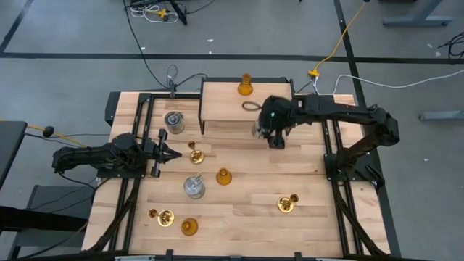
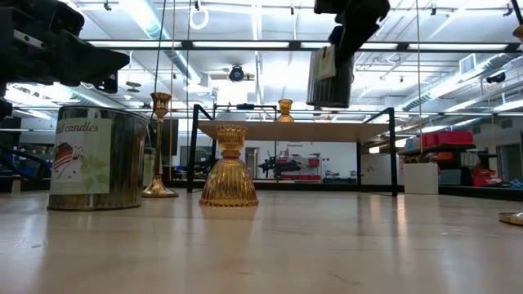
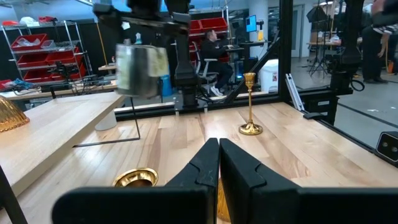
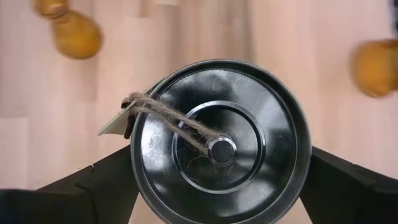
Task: Pick & Place candle stick holders
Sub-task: Put the bottom right scented candle on the shelf
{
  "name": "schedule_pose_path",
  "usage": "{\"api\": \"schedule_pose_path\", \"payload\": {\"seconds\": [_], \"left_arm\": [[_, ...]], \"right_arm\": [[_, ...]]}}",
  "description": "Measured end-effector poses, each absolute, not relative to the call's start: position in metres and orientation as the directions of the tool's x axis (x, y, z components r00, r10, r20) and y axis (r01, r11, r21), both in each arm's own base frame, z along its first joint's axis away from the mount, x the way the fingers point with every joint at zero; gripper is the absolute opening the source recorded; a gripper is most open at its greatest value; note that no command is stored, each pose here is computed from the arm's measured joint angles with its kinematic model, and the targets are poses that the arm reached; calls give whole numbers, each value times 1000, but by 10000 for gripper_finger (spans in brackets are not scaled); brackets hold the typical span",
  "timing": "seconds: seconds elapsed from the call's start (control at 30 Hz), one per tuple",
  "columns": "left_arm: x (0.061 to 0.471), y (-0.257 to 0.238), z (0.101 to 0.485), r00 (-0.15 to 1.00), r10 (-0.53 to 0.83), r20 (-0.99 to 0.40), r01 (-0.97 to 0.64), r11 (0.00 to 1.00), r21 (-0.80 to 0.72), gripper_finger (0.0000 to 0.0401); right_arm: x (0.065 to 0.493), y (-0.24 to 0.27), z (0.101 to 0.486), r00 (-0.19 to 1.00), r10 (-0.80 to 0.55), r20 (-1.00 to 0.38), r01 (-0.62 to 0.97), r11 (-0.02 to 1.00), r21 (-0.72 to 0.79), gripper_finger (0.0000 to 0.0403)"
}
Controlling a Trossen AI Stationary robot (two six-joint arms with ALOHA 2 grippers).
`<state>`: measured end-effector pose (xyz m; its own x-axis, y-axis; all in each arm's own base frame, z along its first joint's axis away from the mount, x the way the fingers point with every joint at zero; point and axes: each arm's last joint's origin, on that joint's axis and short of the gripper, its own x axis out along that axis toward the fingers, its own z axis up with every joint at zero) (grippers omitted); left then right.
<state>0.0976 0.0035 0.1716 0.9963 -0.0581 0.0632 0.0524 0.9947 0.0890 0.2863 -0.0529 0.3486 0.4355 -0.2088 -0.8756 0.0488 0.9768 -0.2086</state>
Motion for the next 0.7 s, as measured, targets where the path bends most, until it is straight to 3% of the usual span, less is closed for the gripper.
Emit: {"api": "schedule_pose_path", "payload": {"seconds": [0.27, 0.7], "left_arm": [[98, 3, 172, 996, -58, 63, 52, 995, 89, 18], [98, 3, 172, 996, -58, 63, 53, 995, 89, 18]], "right_arm": [[275, -92, 365, 433, -287, -854, 200, 955, -219, 367], [242, -163, 364, 334, -390, -858, 460, 862, -213, 367]]}}
